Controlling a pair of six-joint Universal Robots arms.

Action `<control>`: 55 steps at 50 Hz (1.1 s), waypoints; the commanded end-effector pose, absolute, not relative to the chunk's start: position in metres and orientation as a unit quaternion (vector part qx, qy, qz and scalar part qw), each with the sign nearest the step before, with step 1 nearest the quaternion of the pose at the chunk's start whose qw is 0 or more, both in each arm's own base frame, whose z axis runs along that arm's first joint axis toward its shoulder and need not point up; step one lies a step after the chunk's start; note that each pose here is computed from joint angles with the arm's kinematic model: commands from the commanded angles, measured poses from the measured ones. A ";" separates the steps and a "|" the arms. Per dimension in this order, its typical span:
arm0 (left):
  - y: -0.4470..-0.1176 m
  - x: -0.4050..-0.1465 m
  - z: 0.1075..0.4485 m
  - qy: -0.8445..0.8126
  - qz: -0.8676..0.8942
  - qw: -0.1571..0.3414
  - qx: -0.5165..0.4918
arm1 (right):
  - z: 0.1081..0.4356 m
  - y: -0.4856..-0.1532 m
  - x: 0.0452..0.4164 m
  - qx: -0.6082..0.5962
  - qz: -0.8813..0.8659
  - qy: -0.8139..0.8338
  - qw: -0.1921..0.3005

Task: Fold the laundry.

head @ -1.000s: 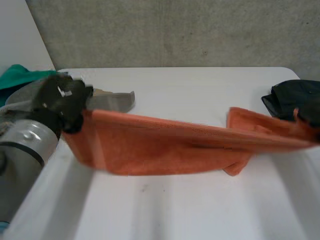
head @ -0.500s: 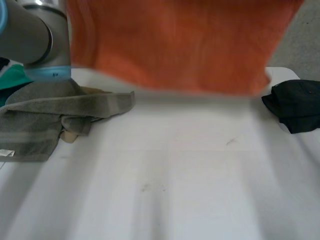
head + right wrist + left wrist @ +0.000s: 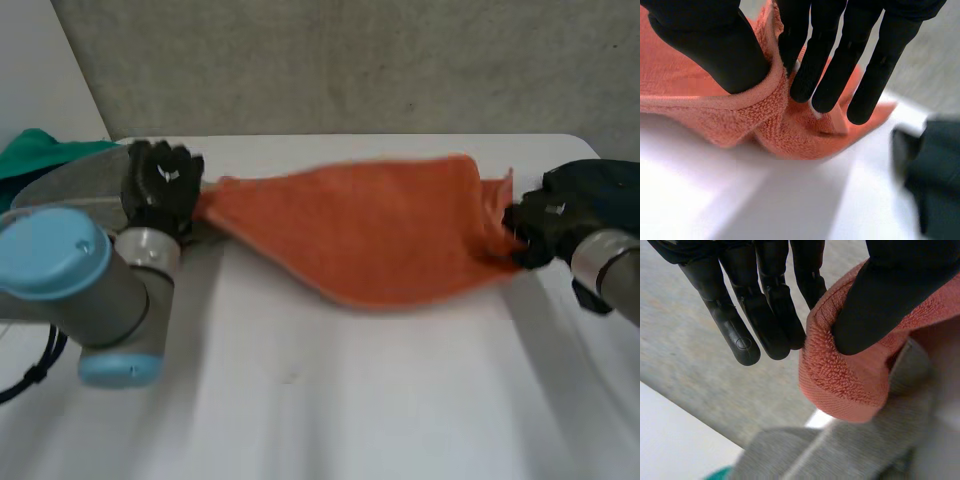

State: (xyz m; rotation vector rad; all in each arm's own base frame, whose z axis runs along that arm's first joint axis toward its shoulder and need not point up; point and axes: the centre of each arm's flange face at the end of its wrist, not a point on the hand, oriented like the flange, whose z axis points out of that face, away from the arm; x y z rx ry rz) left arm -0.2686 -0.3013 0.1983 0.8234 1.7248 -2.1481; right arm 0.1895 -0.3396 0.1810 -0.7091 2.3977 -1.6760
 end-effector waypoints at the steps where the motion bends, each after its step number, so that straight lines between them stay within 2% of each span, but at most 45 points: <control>1: -0.273 -0.273 0.195 0.596 -0.733 0.116 0.305 | 0.165 -0.339 0.163 -0.246 -0.514 0.821 0.028; 11: -0.271 -0.273 0.211 0.583 -0.748 0.116 0.296 | 0.190 -0.326 0.163 -0.390 -0.540 0.744 -0.055; 18: -0.272 -0.273 0.212 0.583 -0.750 0.115 0.292 | 0.180 -0.306 0.176 -0.548 -0.532 0.642 -0.074; 27: -0.274 -0.272 0.213 0.585 -0.751 0.111 0.286 | 0.173 -0.307 0.179 -0.632 -0.518 0.563 -0.123; 37: -0.276 -0.270 0.211 0.591 -0.750 0.104 0.278 | 0.163 -0.317 0.182 -0.629 -0.521 0.567 -0.108; 44: -0.282 -0.265 0.214 0.591 -0.752 0.111 0.270 | 0.169 -0.322 0.179 -0.617 -0.525 0.576 -0.114; 47: -0.282 -0.265 0.216 0.590 -0.753 0.112 0.268 | 0.179 -0.329 0.178 -0.579 -0.540 0.603 -0.101; 52: -0.282 -0.265 0.217 0.589 -0.754 0.111 0.268 | 0.204 -0.336 0.171 -0.467 -0.561 0.681 -0.053; 55: -0.281 -0.265 0.216 0.590 -0.753 0.112 0.269 | 0.221 -0.335 0.169 -0.387 -0.552 0.739 0.004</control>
